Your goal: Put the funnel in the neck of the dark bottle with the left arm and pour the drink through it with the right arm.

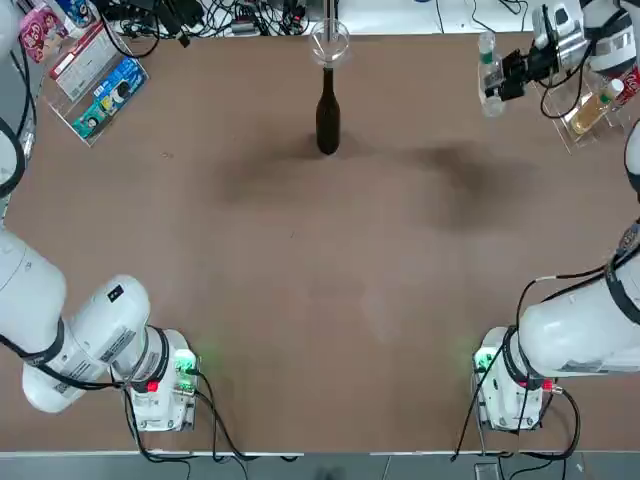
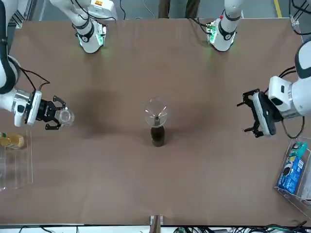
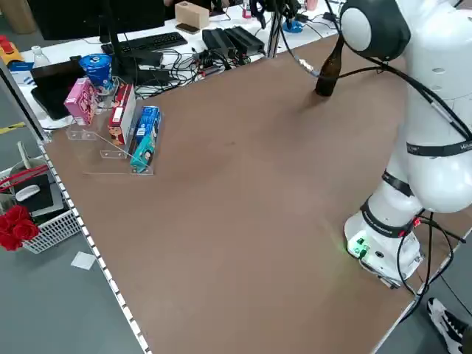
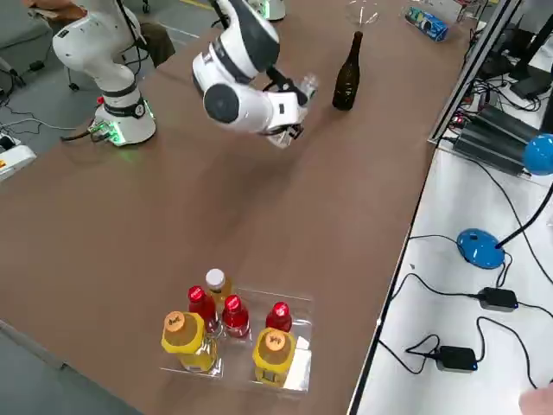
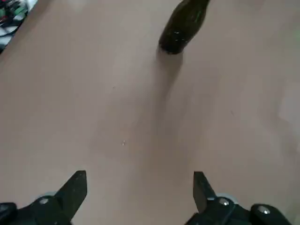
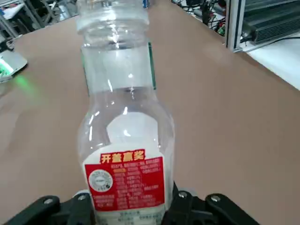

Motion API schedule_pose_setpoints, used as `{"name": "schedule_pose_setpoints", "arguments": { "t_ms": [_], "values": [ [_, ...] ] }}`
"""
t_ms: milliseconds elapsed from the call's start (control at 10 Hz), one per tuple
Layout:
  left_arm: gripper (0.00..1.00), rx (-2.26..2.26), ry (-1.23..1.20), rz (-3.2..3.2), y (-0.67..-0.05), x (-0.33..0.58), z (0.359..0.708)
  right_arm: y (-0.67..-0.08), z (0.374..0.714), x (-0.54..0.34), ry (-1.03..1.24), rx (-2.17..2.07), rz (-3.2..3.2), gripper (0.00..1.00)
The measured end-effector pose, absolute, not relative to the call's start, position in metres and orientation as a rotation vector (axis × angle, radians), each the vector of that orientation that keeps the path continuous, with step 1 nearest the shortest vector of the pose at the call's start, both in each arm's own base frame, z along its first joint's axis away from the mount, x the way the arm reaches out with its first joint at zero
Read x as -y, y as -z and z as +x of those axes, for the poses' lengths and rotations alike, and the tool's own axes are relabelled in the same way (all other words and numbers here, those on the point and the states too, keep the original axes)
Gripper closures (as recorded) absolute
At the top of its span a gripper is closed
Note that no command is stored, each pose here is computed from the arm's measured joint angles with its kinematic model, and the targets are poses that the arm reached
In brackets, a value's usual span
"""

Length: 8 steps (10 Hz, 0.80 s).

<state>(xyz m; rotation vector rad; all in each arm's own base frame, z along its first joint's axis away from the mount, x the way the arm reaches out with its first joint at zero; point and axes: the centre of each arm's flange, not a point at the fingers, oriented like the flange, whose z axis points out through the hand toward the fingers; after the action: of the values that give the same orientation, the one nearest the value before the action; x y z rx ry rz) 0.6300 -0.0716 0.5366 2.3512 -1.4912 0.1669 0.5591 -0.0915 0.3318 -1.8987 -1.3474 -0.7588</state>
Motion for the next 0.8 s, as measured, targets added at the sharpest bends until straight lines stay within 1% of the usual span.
{"name": "schedule_pose_setpoints", "arguments": {
  "t_ms": [300,500,800],
  "values": [
    [0.00,1.259,-0.099,2.545,-0.582,0.064,0.616,-0.260,0.540,0.120,0.868,1.385,-1.689,0.55],
    [0.00,1.117,-0.078,2.662,-0.605,0.032,0.606,-0.226,0.525,0.137,0.919,1.382,-1.569,0.55],
    [0.00,0.912,0.045,2.815,-0.637,0.008,0.576,-0.169,0.511,0.141,0.978,1.337,-1.457,0.55]
  ]
}}
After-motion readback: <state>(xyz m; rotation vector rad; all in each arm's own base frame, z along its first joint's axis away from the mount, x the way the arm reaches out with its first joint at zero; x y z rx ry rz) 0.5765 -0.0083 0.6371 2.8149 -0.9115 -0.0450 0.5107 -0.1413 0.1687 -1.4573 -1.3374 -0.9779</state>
